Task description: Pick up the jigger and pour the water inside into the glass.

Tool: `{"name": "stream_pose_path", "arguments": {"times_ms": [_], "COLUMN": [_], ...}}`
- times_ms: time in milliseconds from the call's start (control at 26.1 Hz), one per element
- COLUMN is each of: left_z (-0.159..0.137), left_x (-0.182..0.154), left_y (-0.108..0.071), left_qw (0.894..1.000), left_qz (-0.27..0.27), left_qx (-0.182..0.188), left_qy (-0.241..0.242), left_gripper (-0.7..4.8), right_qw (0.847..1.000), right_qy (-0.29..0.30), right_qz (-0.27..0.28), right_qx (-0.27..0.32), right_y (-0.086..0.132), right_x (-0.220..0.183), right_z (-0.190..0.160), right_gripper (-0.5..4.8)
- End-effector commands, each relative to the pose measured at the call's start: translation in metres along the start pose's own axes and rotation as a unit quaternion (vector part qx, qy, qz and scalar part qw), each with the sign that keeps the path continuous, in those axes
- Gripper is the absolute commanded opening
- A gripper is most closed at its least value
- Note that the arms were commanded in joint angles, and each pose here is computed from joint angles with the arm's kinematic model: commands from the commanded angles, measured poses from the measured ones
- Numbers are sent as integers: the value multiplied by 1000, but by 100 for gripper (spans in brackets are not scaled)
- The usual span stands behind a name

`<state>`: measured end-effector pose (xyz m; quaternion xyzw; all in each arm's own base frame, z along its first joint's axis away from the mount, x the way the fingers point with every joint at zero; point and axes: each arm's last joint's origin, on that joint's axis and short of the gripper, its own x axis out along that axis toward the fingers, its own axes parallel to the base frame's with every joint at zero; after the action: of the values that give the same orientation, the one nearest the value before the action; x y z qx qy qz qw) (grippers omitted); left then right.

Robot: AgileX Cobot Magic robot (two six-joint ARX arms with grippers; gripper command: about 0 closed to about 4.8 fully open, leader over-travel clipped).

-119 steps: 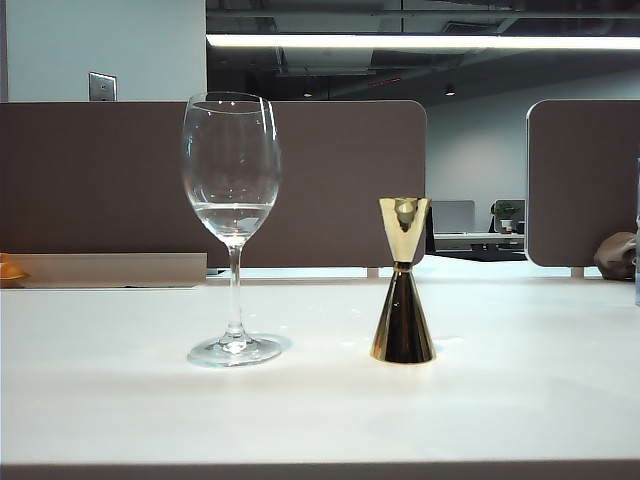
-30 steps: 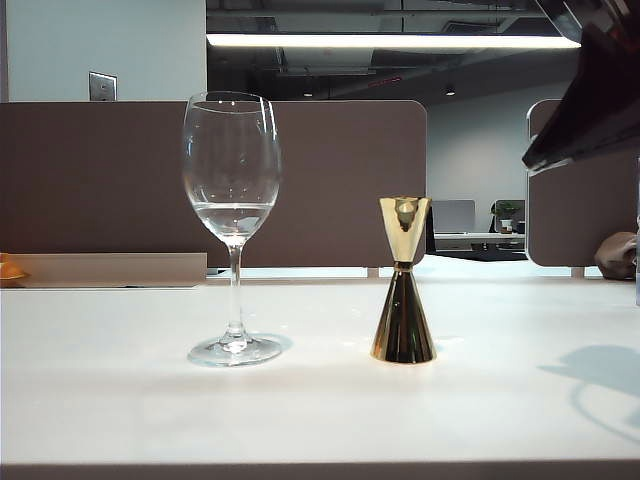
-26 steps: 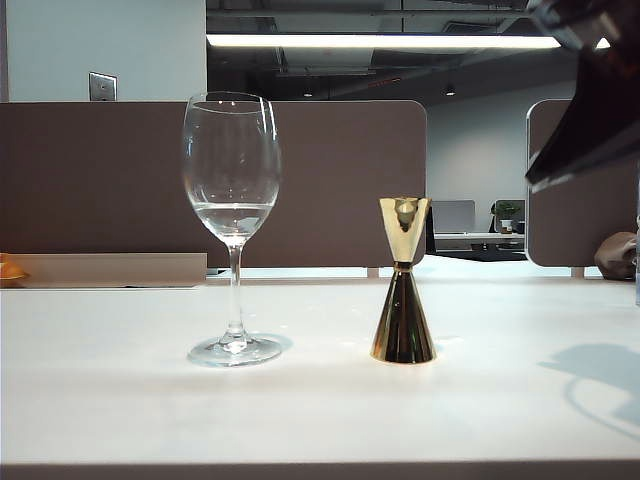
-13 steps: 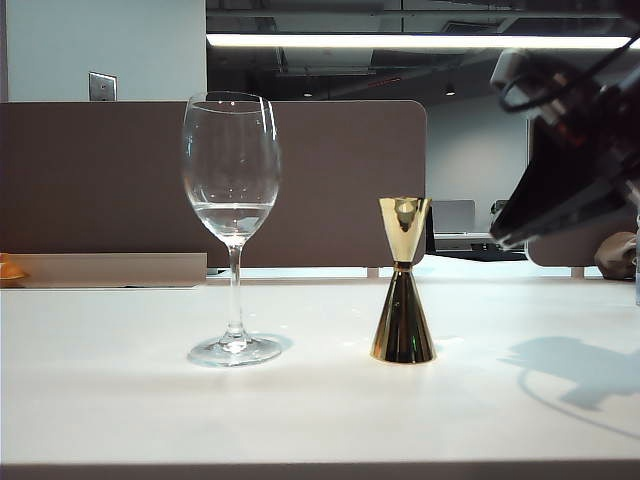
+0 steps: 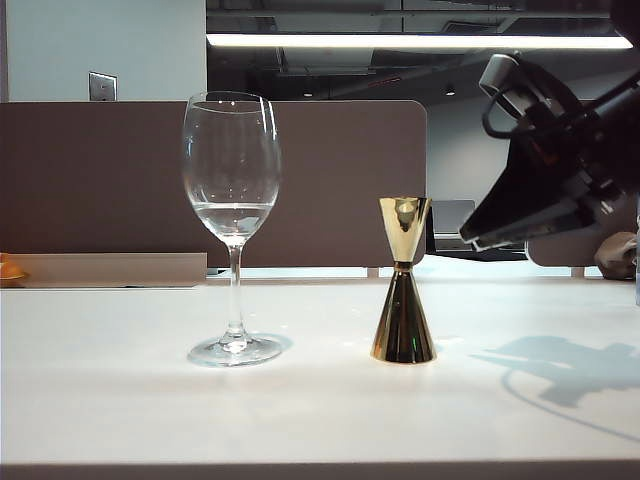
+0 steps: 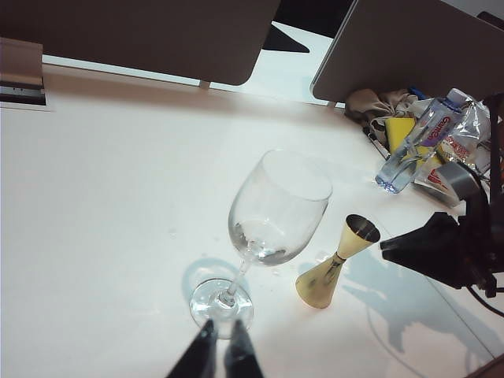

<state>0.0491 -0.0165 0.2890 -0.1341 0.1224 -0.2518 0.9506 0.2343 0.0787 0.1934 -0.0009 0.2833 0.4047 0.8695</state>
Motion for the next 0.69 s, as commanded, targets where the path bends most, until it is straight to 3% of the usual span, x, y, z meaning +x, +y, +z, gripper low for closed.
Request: {"name": "stream_pose_path", "arguments": {"times_ms": [38,345,460,575,690], "left_z": [2,2,1,1,1], "left_x": [-1,-1,-1,-1,-1], "left_y": [-1,-1,-1,-1,-1], "left_qw": [1000,1000,1000,1000,1000], "left_qz": [-2,-3,-4,-4,-3], "left_qx": [2,2,1,1,-1], "left_qy": [-5,-5,-4,-3,0], "left_gripper": [26,26,26,26,26], "right_qw": [1000,998,997,998,998], "right_qy": [-22,-40,-40,-32,-22], "right_qz": [14,16,11,5,4], "right_qx": [-9,-51,-59,-55,-50], "right_y": [4,23,27,26,23], "right_x": [3,17,23,26,32], "right_z": [-6,-24,-26,-28,-33], "right_gripper": [122,124,161,163,218]}}
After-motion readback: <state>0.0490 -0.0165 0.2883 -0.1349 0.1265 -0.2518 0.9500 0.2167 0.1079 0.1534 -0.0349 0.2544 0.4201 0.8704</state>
